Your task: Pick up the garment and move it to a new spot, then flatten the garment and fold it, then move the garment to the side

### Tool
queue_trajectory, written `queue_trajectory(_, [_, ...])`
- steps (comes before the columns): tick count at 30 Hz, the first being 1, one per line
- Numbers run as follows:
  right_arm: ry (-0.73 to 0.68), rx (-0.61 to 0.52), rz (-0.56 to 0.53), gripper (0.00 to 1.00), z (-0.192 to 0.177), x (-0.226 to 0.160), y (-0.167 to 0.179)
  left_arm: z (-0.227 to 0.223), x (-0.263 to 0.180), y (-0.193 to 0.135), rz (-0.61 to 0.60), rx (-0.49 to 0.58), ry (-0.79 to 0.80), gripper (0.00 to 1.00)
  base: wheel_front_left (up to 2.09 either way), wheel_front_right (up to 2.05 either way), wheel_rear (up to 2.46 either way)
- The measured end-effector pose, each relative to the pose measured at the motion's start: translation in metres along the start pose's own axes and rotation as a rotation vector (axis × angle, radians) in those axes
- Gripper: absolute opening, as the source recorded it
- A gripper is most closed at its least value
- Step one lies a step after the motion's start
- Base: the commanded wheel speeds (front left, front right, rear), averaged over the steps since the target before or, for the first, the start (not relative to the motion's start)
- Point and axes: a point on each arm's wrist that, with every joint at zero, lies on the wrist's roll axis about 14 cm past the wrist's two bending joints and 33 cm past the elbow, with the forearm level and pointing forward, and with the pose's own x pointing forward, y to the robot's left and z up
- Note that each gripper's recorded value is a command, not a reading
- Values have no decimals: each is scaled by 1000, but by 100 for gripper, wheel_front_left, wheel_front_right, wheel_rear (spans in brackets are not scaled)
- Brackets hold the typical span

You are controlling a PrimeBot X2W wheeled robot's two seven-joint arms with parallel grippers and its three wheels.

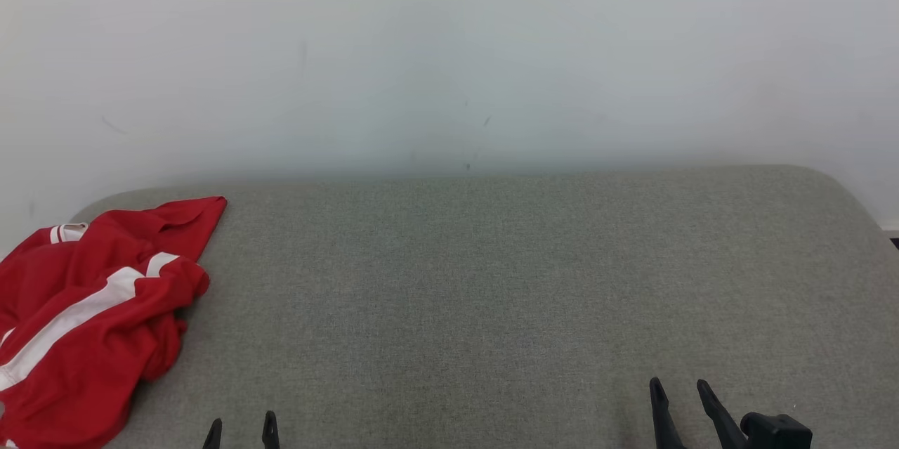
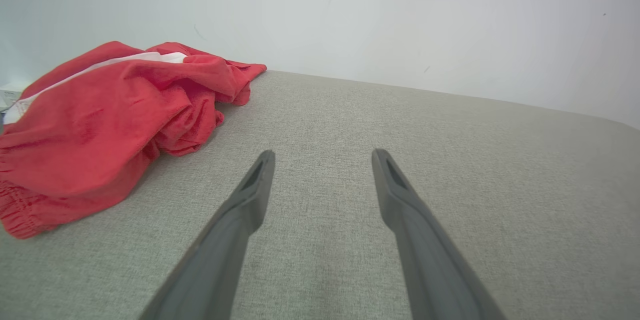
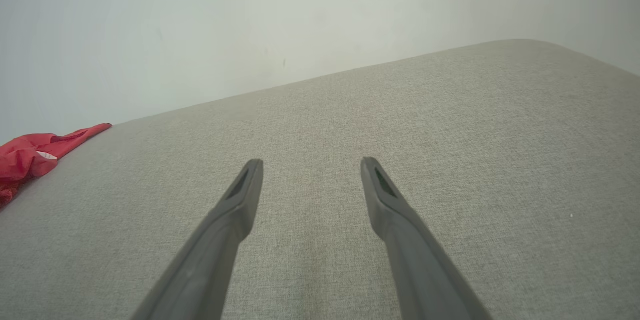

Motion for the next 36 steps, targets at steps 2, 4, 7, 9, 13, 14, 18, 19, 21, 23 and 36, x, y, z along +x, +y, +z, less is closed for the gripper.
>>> queue_trajectory(2, [-1,-16,4,100,0,0,1,-1,-1,0,-1,10,3,100,0,0,0])
queue_trajectory(4, [-1,-27,8,100,0,-1,2,-1,-1,0,-1,17,-2,100,0,0,0])
queue_trajectory(7, [-2,-47,15,100,-1,-1,3,0,-2,1,-4,23,-8,100,0,0,0])
queue_trajectory(9, [-3,-61,18,100,-1,-2,3,2,-2,0,-11,18,-14,100,0,0,0])
queue_trajectory(13, [-3,-94,28,100,-1,-3,5,3,-3,-1,-17,16,-23,100,0,0,0])
queue_trajectory(14, [-4,-101,31,100,-1,-3,6,3,-4,-1,-18,20,-23,100,0,0,0])
queue_trajectory(18, [-6,-124,38,100,-1,-5,7,4,-5,-1,-22,34,-31,100,0,0,0])
queue_trajectory(19, [-7,-134,41,100,-1,-5,8,3,-5,-1,-21,36,-31,100,0,0,0])
queue_trajectory(21, [-5,-140,43,100,-2,-5,8,3,-6,-1,-20,37,-31,100,0,0,0])
queue_trajectory(23, [-3,-140,42,100,-2,-5,8,2,-6,0,-17,30,-30,100,0,0,0])
queue_trajectory(36, [0,-137,38,100,-3,-6,6,1,-5,-1,-12,21,-26,100,0,0,0])
